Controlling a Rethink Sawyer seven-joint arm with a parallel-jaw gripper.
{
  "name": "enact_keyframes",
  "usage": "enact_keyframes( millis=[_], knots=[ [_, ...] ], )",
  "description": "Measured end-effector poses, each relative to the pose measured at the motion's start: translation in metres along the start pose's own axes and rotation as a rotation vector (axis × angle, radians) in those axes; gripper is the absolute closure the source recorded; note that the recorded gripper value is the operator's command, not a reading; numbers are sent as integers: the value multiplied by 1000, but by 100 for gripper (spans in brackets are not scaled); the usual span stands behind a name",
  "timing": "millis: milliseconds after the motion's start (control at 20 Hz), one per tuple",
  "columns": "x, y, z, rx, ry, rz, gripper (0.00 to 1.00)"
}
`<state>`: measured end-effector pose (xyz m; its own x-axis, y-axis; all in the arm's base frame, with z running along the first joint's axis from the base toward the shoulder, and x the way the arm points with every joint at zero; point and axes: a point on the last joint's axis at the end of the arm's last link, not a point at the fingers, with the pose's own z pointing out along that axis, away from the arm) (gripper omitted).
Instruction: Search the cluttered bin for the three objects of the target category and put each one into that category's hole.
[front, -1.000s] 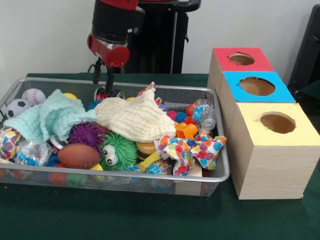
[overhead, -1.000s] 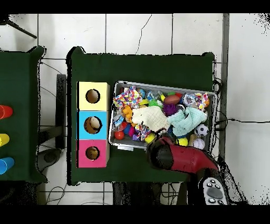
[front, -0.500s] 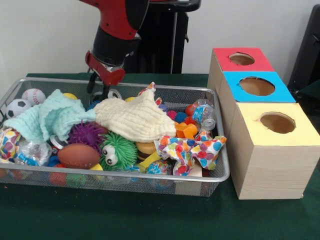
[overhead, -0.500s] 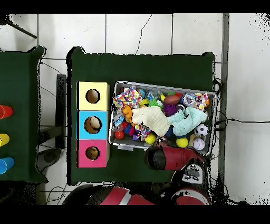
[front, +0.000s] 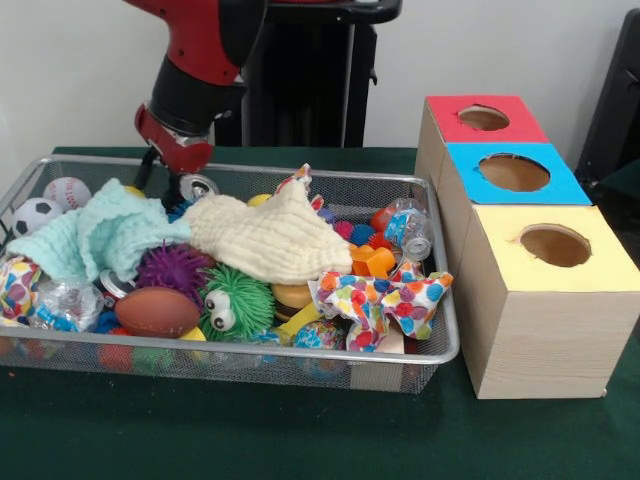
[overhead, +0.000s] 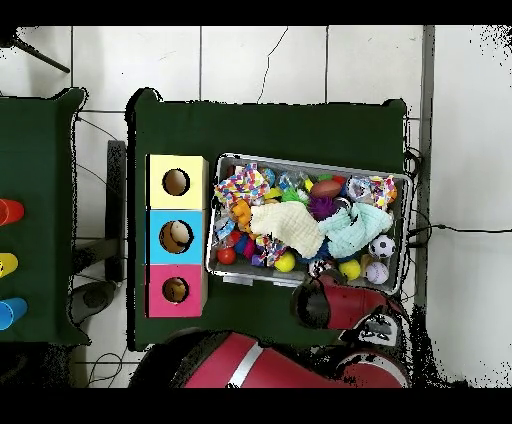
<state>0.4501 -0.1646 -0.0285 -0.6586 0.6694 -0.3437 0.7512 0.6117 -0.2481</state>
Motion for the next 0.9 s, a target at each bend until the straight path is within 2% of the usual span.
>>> enact_keyframes(
  millis=[350, 400, 550, 600, 900],
  knots=[
    [-21, -28, 7, 7, 1, 56, 0],
    [-30, -36, 8, -2, 1, 78, 0],
    [-38, -38, 7, -26, 11, 109, 0],
    [-46, -38, 4, -53, 31, 148, 0],
    [-73, -48, 1, -76, 78, 228, 0]
  ],
)
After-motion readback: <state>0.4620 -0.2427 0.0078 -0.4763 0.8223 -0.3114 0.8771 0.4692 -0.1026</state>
